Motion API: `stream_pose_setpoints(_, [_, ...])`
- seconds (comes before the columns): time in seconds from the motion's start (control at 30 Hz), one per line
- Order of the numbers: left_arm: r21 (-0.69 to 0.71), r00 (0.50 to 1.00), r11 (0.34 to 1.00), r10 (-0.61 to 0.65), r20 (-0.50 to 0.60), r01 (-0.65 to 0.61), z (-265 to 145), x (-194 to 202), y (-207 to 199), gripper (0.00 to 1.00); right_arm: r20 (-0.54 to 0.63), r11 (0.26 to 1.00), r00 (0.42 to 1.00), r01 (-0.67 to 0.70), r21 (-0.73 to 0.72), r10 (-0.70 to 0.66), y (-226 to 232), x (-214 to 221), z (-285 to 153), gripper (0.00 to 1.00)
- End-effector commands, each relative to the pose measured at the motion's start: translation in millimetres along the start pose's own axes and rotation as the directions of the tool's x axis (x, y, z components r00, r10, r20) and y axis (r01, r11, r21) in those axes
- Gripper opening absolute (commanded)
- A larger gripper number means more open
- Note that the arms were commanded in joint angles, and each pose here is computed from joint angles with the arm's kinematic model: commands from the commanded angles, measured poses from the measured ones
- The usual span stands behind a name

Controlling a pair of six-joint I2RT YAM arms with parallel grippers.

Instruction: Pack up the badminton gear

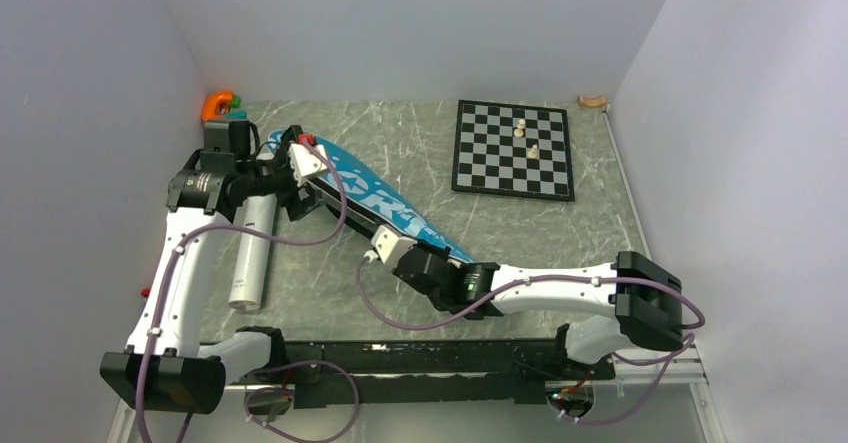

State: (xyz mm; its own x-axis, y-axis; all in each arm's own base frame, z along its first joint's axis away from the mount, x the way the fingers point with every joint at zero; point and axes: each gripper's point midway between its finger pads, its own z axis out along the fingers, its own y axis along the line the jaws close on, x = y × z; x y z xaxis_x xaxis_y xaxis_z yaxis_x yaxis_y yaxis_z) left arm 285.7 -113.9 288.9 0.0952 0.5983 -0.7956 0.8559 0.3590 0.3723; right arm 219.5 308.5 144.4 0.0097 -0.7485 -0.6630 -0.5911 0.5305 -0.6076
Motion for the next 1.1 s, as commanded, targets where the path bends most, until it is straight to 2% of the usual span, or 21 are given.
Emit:
stream_pose_setpoints(0.0, [0.091, 0.995, 0.992, 0.092, -0.033, -0.089, 10, 18, -10, 0.99, 0.133, 0.991, 0.985, -0.117, 0.07, 0.107, -29, -37, -14, 0.0])
stream_pose_setpoints(0.1, [0.145, 0.974, 0.964, 0.226, 0.0, -0.224, 13, 26, -25, 1.0, 0.137, 0.991, 0.983, -0.126, 0.048, 0.119, -27, -37, -16, 0.0])
stream_pose_setpoints(0.23, [0.107, 0.939, 0.933, 0.341, 0.044, -0.343, 22, 33, -31, 0.99, 0.145, 0.99, 0.981, -0.134, 0.038, 0.127, -27, -37, -18, 0.0])
stream_pose_setpoints(0.53, [0.142, 0.901, 0.89, 0.428, 0.072, -0.434, 48, 38, -16, 0.99, 0.146, 0.991, 0.98, -0.133, -0.01, 0.133, -19, -36, -21, 0.0])
stream_pose_setpoints(0.7, [0.296, 0.868, 0.822, 0.492, 0.061, -0.487, 65, 56, -35, 0.99, 0.164, 0.987, 0.974, -0.157, -0.025, 0.159, -20, -41, -24, 0.0])
stream_pose_setpoints(0.8, [0.324, 0.858, 0.804, 0.511, 0.051, -0.498, 71, 60, -37, 0.99, 0.177, 0.985, 0.969, -0.171, -0.04, 0.175, -20, -45, -27, 0.0])
stream_pose_setpoints(0.9, [0.346, 0.842, 0.784, 0.538, 0.037, -0.516, 79, 65, -37, 0.92, 0.183, 0.982, 0.965, -0.181, -0.056, 0.188, -18, -47, -28, 0.0])
stream_pose_setpoints(1.07, [0.352, 0.837, 0.779, 0.548, 0.018, -0.518, 93, 71, -33, 0.66, 0.179, 0.978, 0.962, -0.195, -0.075, 0.205, -14, -45, -28, 0.0])
